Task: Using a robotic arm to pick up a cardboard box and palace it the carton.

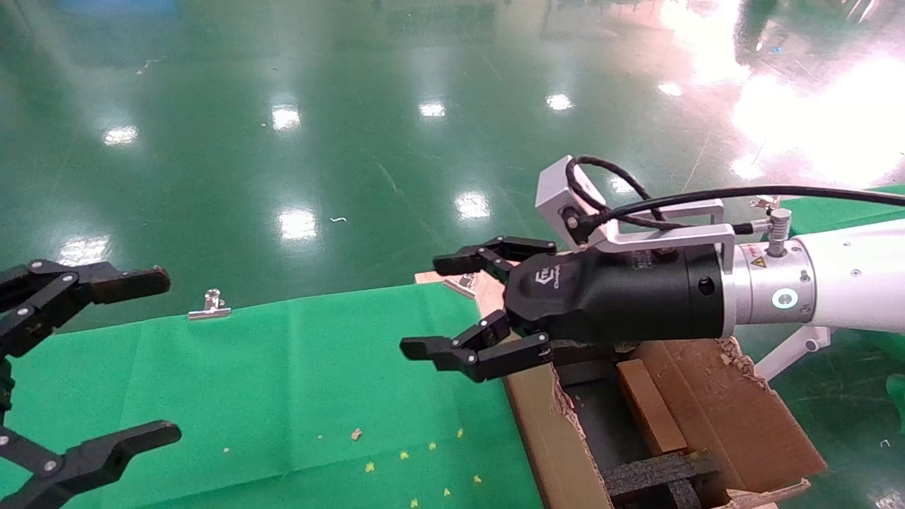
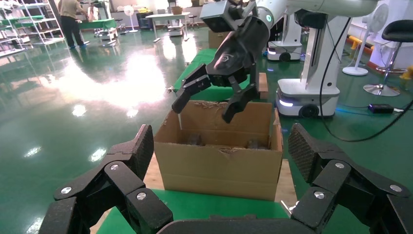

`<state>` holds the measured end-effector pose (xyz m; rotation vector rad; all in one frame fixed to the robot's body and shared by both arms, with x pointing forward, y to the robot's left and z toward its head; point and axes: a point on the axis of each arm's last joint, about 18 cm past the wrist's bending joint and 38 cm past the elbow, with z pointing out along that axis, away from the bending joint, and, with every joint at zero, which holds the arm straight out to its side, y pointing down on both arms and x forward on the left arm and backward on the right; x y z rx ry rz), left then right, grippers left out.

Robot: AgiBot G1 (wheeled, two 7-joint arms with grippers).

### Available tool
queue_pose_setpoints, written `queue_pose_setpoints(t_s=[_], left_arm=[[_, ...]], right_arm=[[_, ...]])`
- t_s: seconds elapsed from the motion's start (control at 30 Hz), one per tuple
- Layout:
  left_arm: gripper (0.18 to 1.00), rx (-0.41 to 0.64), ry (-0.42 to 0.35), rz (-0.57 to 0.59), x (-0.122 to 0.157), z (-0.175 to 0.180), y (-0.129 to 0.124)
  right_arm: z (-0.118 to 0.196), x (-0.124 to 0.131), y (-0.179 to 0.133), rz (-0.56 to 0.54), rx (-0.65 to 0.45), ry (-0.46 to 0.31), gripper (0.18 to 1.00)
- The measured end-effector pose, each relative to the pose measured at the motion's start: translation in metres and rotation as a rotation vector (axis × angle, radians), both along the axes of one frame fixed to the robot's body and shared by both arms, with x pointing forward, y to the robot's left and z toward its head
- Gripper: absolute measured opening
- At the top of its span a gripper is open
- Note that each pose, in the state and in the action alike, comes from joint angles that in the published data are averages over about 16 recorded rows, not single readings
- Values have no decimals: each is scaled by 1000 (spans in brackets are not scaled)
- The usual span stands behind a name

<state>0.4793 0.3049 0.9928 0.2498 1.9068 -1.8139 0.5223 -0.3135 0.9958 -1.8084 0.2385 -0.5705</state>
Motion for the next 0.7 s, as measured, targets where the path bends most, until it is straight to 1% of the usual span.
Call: queue_pose_setpoints(t_s=[0.37, 0.7], left_arm=[[1000, 0, 0, 0, 0, 0, 0], [1000, 0, 0, 0, 0, 0, 0]], right_arm=[[3, -16, 13, 154, 26, -96, 1001], [1, -33, 16, 276, 68, -203, 1001]])
